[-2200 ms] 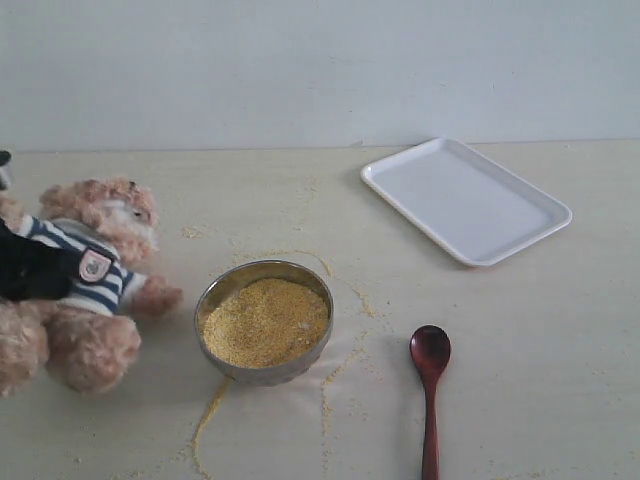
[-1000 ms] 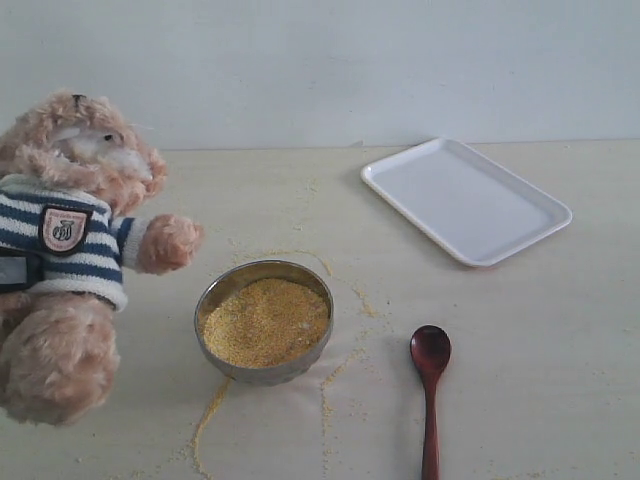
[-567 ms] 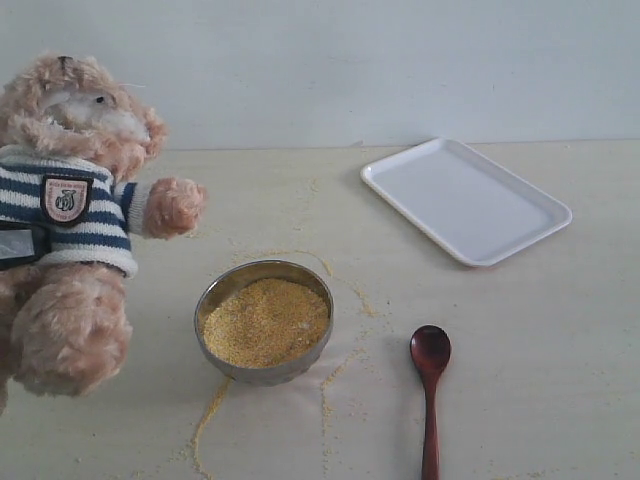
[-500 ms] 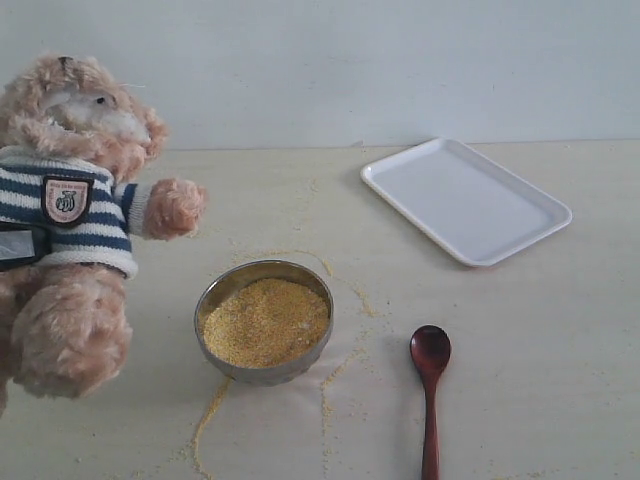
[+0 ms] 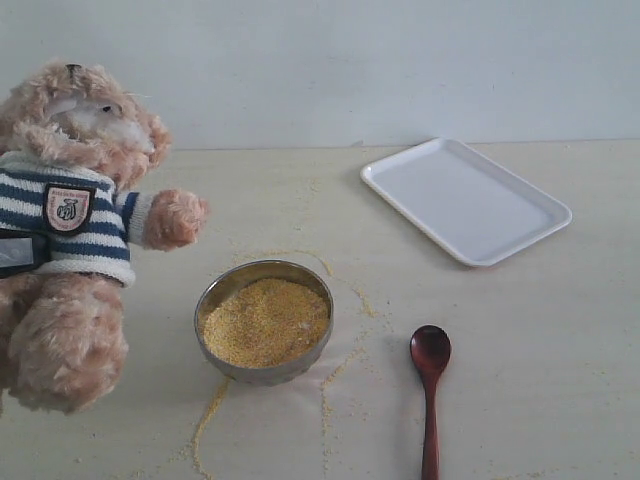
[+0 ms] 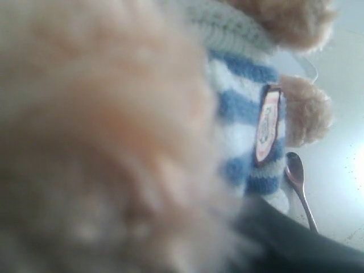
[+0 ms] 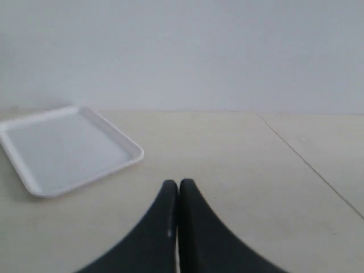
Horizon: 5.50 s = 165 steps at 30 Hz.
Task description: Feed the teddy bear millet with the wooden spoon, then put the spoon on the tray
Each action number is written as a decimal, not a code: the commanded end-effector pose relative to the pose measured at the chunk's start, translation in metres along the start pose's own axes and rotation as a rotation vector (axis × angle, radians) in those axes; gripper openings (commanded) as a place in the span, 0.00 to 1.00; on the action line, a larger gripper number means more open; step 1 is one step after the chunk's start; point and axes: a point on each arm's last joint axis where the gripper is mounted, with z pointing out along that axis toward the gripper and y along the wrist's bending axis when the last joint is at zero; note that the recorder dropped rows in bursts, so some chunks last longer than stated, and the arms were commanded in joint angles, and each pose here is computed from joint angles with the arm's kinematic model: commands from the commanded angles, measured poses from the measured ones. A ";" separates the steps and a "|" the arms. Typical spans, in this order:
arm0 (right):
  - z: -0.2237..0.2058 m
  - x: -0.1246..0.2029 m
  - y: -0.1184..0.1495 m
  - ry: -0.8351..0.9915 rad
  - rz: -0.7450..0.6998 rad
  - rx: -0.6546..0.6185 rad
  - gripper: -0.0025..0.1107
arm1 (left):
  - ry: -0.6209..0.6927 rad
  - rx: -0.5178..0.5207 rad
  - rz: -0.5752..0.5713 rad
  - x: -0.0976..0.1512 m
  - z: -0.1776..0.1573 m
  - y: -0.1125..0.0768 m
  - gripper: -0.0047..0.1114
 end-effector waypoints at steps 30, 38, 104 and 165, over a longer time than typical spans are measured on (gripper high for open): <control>0.121 -0.046 0.023 0.623 0.242 -0.021 0.02 | 0.125 -0.026 -0.128 0.011 0.035 0.028 0.08; 0.101 -0.001 0.161 0.881 -0.460 -0.706 0.03 | 0.161 -0.031 -0.071 0.015 0.042 0.036 0.08; 0.116 0.059 0.184 1.028 -0.447 -0.672 0.02 | 0.118 -0.111 0.112 0.010 0.042 0.044 0.08; 0.116 -0.013 0.364 0.586 -2.056 -0.755 0.02 | 0.001 -0.382 -0.089 -0.027 0.064 0.087 0.08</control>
